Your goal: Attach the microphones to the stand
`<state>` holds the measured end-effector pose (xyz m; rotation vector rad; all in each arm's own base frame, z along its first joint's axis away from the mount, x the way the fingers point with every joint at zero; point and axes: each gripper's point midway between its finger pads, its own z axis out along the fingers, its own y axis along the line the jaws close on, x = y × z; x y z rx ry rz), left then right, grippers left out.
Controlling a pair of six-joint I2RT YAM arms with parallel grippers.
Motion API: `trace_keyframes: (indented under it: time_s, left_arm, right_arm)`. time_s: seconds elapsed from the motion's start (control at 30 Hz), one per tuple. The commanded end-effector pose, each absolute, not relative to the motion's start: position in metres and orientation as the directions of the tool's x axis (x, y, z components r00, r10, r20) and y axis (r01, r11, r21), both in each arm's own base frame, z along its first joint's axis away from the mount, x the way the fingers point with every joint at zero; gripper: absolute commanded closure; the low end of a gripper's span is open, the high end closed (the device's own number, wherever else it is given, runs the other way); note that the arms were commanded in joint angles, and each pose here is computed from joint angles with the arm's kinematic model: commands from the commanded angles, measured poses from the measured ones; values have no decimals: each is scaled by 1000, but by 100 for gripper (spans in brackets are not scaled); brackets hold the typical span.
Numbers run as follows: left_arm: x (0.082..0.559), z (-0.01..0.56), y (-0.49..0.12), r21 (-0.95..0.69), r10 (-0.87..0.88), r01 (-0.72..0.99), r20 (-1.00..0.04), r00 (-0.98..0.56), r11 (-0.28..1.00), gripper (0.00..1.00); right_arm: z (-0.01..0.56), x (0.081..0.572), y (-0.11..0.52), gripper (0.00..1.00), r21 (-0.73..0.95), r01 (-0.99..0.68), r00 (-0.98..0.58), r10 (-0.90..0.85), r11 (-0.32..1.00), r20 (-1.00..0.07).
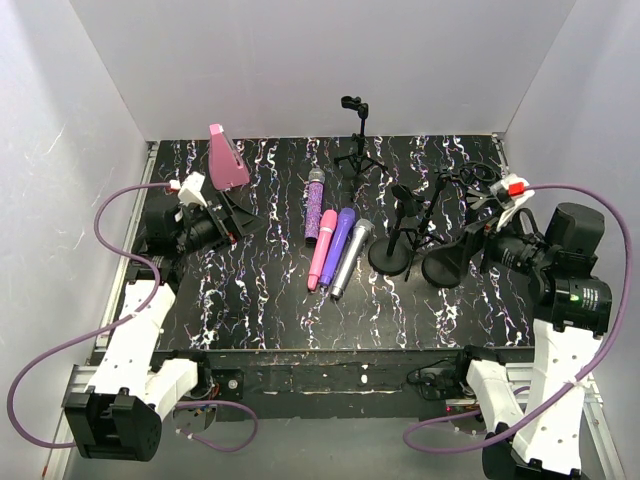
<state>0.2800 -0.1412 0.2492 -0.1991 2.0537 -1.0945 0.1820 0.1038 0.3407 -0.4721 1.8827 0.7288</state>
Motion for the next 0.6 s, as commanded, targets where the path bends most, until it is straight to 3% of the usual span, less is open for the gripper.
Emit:
trace_keyframes:
  time_s: [0.0,0.3,0.57]
  left_arm:
    - [280,266,-150,-771,-449,257,-569,-689,583,2]
    - [306,248,-200,-648,-283,285,-627,-725,706,2]
    - [382,245,-254,-525,-148,397,-722,-675,753,2]
  right_arm:
    - [324,165,118,2,176,-783,-309,-129,596,-942]
    - [278,152,122,2,141,-839,-281,-195,526,-940]
    - [236,164,121,2,169,-832,-303,-178,528,-936]
